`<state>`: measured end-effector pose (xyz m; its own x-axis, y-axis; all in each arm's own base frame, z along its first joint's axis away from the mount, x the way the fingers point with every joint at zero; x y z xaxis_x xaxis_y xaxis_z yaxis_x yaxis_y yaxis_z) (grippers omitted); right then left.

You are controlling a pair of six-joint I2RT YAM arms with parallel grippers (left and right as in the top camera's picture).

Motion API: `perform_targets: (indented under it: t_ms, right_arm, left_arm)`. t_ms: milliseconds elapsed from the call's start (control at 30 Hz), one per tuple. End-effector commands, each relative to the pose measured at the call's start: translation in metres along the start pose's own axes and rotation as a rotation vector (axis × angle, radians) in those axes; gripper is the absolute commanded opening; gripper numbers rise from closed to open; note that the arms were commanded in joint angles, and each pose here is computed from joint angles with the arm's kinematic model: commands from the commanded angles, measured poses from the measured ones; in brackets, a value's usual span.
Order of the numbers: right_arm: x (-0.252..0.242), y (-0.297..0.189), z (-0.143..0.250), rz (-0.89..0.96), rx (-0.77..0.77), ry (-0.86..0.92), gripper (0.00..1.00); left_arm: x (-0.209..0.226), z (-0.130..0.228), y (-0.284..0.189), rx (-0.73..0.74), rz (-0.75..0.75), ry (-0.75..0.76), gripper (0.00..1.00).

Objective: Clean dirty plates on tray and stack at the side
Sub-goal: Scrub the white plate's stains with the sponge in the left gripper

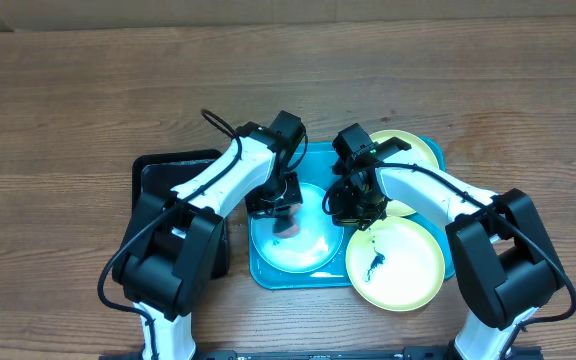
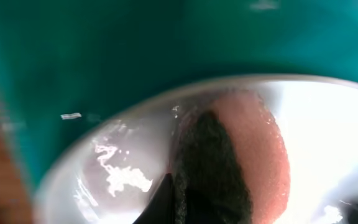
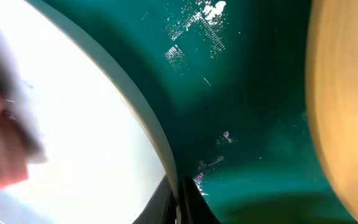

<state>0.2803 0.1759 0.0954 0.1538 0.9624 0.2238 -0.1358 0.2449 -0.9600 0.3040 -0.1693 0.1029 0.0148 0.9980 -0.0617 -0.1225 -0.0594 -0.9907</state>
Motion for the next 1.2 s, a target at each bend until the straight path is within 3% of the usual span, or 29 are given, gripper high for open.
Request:
perform_targets:
  t_ms: [0, 100, 333, 500, 967, 1100, 1167]
  right_arm:
    - [-0.008, -0.004, -0.01, 0.032, -0.035, 0.054, 0.04]
    - [-0.011, -0.005, -0.012, 0.03, -0.038, 0.063, 0.04]
    - [-0.012, -0.005, -0.014, 0.025, -0.043, 0.058, 0.04]
    - [-0.011, -0.005, -0.015, 0.023, -0.046, 0.057, 0.04]
    - [-0.011, -0.005, -0.015, 0.022, -0.047, 0.057, 0.04]
    - [-0.011, -0.005, -0.014, 0.024, -0.044, 0.058, 0.04]
    - [-0.011, -0.005, -0.014, 0.025, -0.043, 0.058, 0.04]
  left_arm:
    - [0.02, -0.009, 0.001, -0.044, -0.229, -0.001, 0.04]
    - [0.019, -0.009, -0.008, -0.045, -0.277, 0.037, 0.04]
    - [-0.021, 0.005, -0.004, -0.008, -0.14, 0.27, 0.04]
    - [-0.055, 0.018, 0.001, -0.024, -0.061, 0.352, 0.04]
    - [-0.078, 0.022, 0.001, 0.004, 0.129, 0.276, 0.04]
    - [-0.068, 0.017, 0.003, -0.018, 0.075, 0.222, 0.04]
    - [-0.052, 0.015, 0.006, -0.035, -0.028, 0.185, 0.04]
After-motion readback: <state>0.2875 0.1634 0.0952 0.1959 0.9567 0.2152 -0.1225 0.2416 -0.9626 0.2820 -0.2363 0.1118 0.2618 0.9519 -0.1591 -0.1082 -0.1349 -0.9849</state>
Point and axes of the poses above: each gripper's point midway between its finger pads, its own y axis out along the fingers, its own x axis along the line the jaws close on, z = x × y, the point moved 9 cm from there along -y, back along the fingers, and after that the axes turned 14 degrees about y, right-handed, at the moved point
